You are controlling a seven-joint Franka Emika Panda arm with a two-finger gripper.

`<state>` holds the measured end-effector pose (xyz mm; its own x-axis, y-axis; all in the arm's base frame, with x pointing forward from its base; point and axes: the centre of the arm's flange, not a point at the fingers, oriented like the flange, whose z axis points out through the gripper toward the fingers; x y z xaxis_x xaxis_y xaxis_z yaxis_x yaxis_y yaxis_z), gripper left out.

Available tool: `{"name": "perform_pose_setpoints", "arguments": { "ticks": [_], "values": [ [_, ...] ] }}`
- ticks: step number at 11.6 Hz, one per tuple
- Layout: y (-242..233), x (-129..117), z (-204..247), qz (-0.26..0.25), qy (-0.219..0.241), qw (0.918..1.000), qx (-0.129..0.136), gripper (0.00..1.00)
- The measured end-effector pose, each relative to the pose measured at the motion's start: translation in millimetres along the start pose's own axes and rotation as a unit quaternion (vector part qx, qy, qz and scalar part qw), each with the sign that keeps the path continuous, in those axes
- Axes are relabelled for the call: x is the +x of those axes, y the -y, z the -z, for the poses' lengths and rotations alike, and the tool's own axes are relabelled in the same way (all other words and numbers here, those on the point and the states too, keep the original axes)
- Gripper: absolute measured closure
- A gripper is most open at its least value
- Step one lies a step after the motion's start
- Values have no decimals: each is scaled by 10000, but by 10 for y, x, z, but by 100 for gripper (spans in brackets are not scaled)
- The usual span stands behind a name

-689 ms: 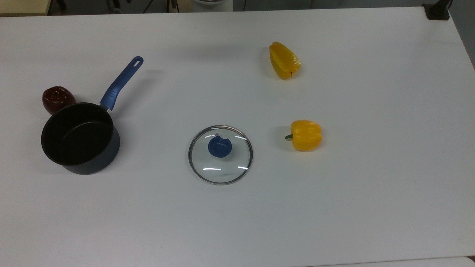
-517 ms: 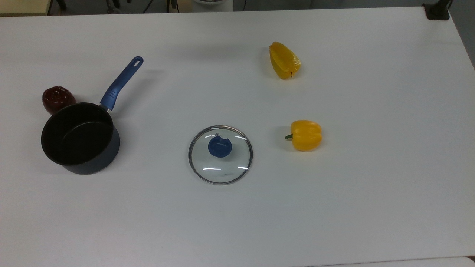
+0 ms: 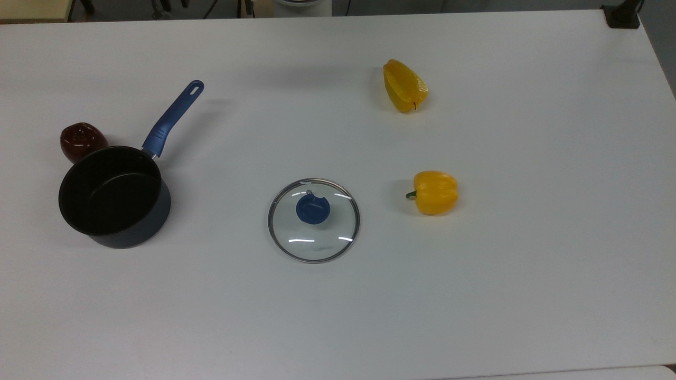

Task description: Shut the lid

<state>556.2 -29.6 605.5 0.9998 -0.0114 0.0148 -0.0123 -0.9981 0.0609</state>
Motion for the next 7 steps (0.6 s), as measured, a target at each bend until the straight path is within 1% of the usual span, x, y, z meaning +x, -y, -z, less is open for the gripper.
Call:
{"name": "perform_pose_setpoints", "arguments": {
  "ticks": [1, 3, 7],
  "values": [
    [51, 76, -29, -8, -169, 9998, 78, 0],
    [226, 313, -225, -227, -461, 9985, 210, 0],
    [946, 840, -1039, -546, -790, 9948, 326, 0]
  ]
}}
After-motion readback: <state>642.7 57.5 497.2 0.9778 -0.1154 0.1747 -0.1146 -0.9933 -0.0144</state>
